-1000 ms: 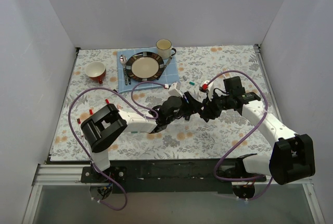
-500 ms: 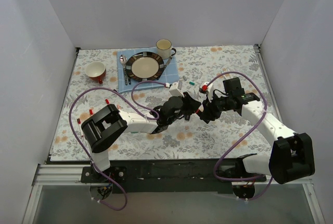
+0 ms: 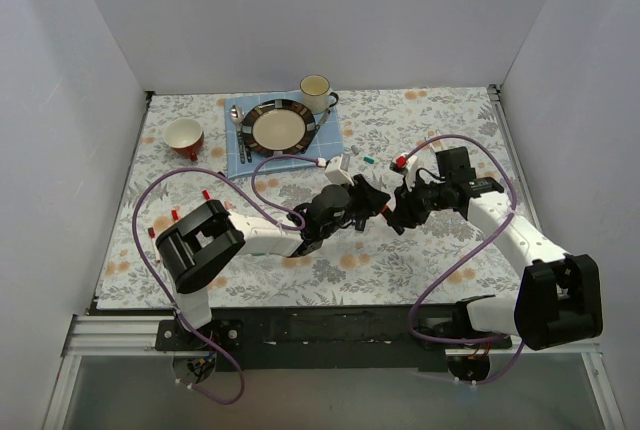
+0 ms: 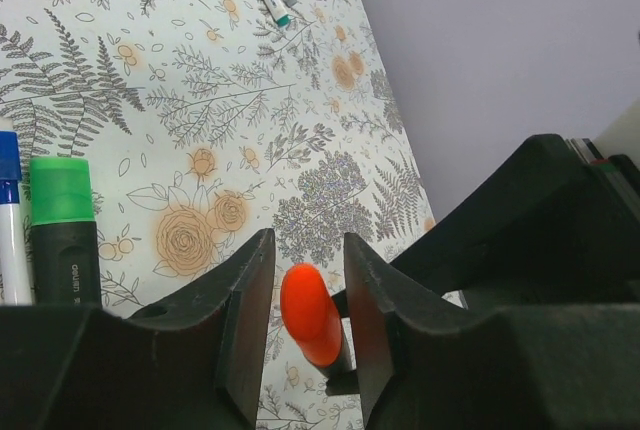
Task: Open the pen caps
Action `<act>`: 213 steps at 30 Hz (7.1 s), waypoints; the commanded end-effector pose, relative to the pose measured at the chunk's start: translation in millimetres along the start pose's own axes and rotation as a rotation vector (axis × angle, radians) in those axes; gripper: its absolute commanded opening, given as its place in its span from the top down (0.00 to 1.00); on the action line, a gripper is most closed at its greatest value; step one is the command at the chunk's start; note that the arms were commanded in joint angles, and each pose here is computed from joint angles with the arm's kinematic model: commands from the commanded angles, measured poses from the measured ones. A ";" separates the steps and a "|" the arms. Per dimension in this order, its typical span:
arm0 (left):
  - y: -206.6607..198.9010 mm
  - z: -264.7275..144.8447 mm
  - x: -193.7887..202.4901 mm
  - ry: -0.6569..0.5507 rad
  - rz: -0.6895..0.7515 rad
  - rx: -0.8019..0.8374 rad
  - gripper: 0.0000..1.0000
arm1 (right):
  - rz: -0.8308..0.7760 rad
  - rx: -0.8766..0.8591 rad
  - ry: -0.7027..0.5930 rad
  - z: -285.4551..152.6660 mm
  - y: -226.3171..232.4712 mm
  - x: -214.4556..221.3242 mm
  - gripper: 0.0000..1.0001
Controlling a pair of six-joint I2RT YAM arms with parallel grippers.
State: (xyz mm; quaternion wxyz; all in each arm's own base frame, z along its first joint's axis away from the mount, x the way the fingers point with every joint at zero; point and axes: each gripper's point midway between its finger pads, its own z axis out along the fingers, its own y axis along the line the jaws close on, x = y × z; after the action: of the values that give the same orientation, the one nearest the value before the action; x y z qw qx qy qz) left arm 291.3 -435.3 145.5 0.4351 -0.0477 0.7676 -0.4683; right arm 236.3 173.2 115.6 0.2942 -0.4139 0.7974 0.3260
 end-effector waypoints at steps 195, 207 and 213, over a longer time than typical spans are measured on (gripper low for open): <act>98.7 -179.3 -153.2 0.073 0.454 -0.247 0.02 | 0.274 0.555 0.090 83.2 -81.7 -25.6 0.16; 100.2 -180.4 -154.2 0.073 0.464 -0.257 0.02 | 0.253 0.631 0.189 94.8 -92.8 2.8 0.17; 100.0 -179.7 -151.2 0.082 0.455 -0.249 0.02 | 0.191 0.672 0.234 86.8 -100.1 14.6 0.32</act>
State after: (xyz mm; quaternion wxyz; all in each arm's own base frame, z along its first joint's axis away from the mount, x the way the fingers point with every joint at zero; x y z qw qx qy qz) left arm 292.9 -188.2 194.8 0.4836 0.0897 0.8294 -0.2650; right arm 321.4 196.5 23.2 0.2721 -0.2408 0.9300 0.0555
